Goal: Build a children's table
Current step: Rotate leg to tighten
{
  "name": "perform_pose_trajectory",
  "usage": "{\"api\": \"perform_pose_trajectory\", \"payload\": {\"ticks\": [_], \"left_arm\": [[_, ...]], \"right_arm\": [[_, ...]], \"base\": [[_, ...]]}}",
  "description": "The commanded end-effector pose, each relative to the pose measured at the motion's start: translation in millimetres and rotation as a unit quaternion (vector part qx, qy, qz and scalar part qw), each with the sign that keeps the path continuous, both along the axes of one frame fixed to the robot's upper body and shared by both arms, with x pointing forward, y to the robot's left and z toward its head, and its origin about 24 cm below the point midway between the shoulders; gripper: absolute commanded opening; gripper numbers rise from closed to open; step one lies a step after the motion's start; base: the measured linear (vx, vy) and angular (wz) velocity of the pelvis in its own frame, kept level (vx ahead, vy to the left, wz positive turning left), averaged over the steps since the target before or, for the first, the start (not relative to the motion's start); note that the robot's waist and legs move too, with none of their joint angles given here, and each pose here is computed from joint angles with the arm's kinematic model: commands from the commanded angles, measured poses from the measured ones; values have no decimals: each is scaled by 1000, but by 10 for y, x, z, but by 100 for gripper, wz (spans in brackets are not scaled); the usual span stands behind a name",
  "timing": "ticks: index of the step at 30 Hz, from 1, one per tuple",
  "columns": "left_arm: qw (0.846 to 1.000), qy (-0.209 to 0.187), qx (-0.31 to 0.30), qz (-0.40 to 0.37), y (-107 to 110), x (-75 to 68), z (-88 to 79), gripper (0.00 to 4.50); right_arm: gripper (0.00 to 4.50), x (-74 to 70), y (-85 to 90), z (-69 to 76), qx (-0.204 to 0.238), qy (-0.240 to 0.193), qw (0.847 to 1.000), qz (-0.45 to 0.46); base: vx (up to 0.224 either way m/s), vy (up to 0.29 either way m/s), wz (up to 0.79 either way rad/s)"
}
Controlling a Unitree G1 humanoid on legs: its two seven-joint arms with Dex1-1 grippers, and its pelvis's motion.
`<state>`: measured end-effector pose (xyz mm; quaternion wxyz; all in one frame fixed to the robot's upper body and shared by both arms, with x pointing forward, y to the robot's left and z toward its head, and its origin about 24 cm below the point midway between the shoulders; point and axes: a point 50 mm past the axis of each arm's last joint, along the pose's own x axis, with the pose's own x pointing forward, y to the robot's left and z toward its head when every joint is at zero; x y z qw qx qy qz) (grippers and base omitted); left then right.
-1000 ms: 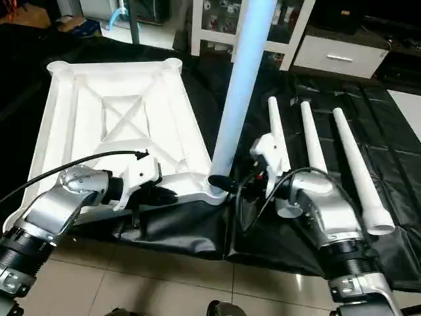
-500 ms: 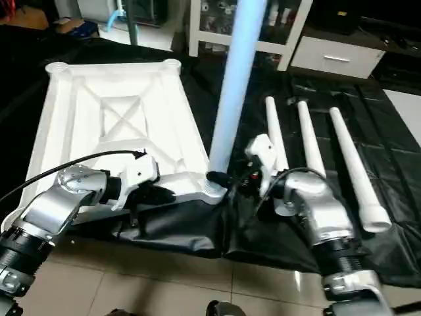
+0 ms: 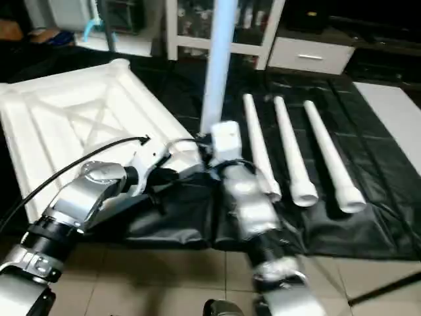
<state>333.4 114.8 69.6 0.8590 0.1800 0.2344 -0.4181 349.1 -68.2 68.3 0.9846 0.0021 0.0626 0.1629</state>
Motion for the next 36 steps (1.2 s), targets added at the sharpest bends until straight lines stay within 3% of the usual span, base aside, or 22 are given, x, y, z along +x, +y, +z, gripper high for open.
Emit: {"api": "perform_pose_trajectory", "payload": {"ticks": [1,3,4,7,13,16,19,21,25,32,36], "left_arm": [[999,38,4,-29,-77,-103,-136,0],[999,38,5,-28,-65,-105,-139,0],[999,38,9,-27,-46,-110,-148,0],[998,37,13,-47,-8,-133,-165,0],[986,45,39,-156,97,-313,-199,0],[980,49,29,-190,116,-370,-179,0],[973,52,27,-222,136,-418,-143,0],[973,51,29,-223,138,-418,-140,0],[971,45,33,-231,149,-394,-105,0],[970,45,38,-236,167,-402,-109,0],[969,46,35,-239,153,-409,-108,0]], "right_arm": [[188,-45,-81,-204,-14,39,999,5],[188,-56,-67,-159,-4,23,999,25],[243,-85,-63,-87,11,0,998,56],[263,-114,-195,39,21,-32,996,79],[311,-131,-584,250,33,-38,986,162],[340,-158,-670,298,21,-35,976,214],[340,-238,-797,304,-3,-14,957,290],[340,-253,-813,303,-6,-11,954,300],[340,-353,-999,252,-24,34,933,359],[340,-383,-1078,260,-16,51,922,383],[295,-389,-1081,260,-4,55,920,387]], "base": [[0,0,0],[0,0,0],[0,0,0],[0,0,0],[8,-7,2],[17,-15,4],[0,0,0],[0,0,0],[0,0,0],[0,0,0],[0,0,0]]}}
